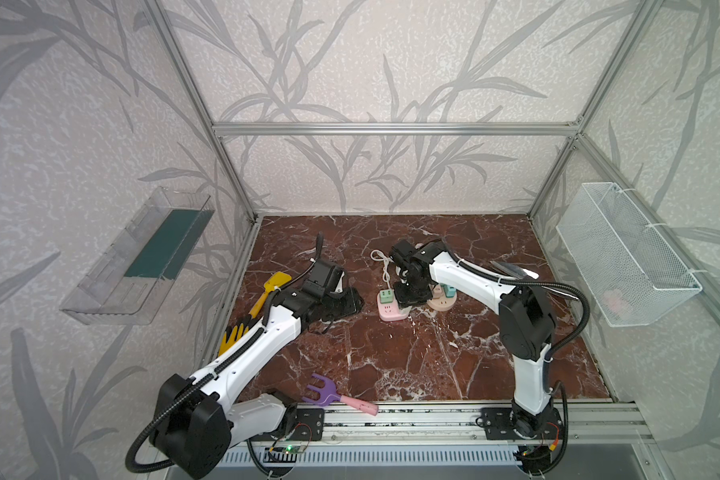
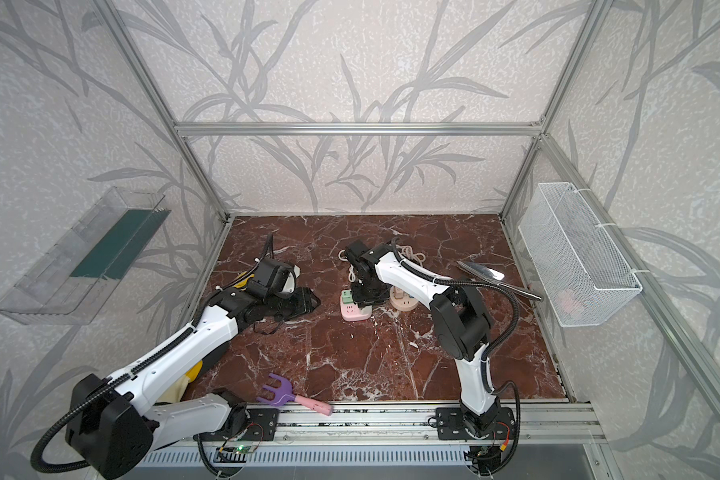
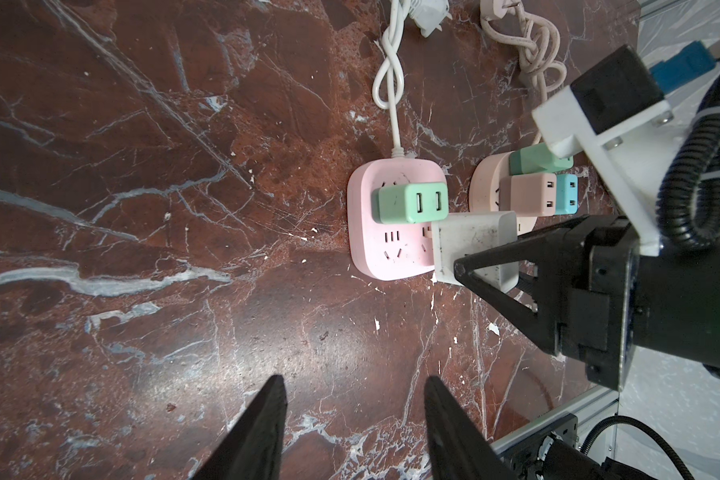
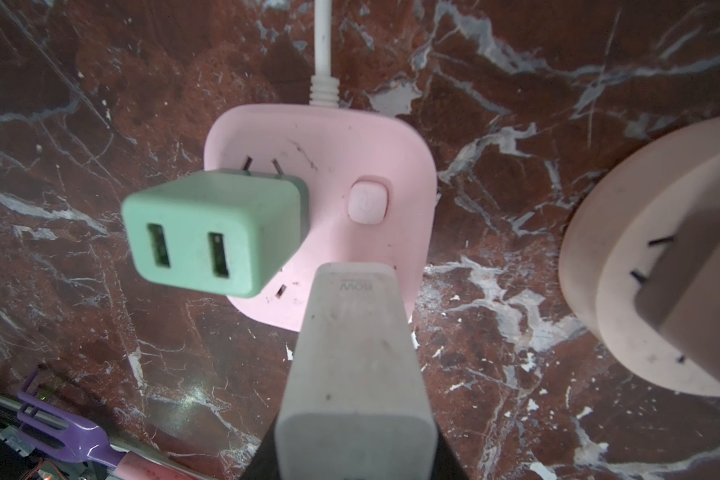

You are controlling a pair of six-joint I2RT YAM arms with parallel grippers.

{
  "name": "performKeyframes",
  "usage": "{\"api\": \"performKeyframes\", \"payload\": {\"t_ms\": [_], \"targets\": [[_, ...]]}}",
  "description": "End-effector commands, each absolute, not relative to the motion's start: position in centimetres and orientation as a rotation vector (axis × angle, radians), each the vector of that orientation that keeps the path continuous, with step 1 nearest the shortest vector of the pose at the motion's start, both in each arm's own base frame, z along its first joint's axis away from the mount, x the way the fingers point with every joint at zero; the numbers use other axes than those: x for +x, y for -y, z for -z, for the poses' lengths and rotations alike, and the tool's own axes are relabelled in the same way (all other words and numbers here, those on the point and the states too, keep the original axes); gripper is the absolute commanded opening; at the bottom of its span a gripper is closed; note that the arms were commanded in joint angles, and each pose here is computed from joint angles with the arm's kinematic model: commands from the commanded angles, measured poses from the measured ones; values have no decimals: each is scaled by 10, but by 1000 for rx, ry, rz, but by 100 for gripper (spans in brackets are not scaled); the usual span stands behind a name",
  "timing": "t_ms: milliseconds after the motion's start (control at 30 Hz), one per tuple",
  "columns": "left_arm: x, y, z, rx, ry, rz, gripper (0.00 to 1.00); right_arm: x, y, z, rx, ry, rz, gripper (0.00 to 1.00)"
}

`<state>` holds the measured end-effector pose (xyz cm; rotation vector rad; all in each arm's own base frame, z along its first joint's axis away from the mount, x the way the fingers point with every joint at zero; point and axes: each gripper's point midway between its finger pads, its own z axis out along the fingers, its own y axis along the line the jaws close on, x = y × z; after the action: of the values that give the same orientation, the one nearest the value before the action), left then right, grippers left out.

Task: Insert the plug
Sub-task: 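Lower the white charger into the pink strip's socket beside the mint adapter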

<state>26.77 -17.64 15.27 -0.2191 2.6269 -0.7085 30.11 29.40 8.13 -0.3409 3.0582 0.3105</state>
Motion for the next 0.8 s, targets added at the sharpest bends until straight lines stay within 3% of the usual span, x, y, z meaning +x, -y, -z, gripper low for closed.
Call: {"api": "performKeyframes", "payload": {"t_ms": [0,767], "targets": [[265,177,-148,-203,-2638,699,52,293,-287,-64,-327,-3122,-215,0],[267,178,-138,-178,-2662,681,52,291,-285,-58,-255,-3191,-57,0]]}}
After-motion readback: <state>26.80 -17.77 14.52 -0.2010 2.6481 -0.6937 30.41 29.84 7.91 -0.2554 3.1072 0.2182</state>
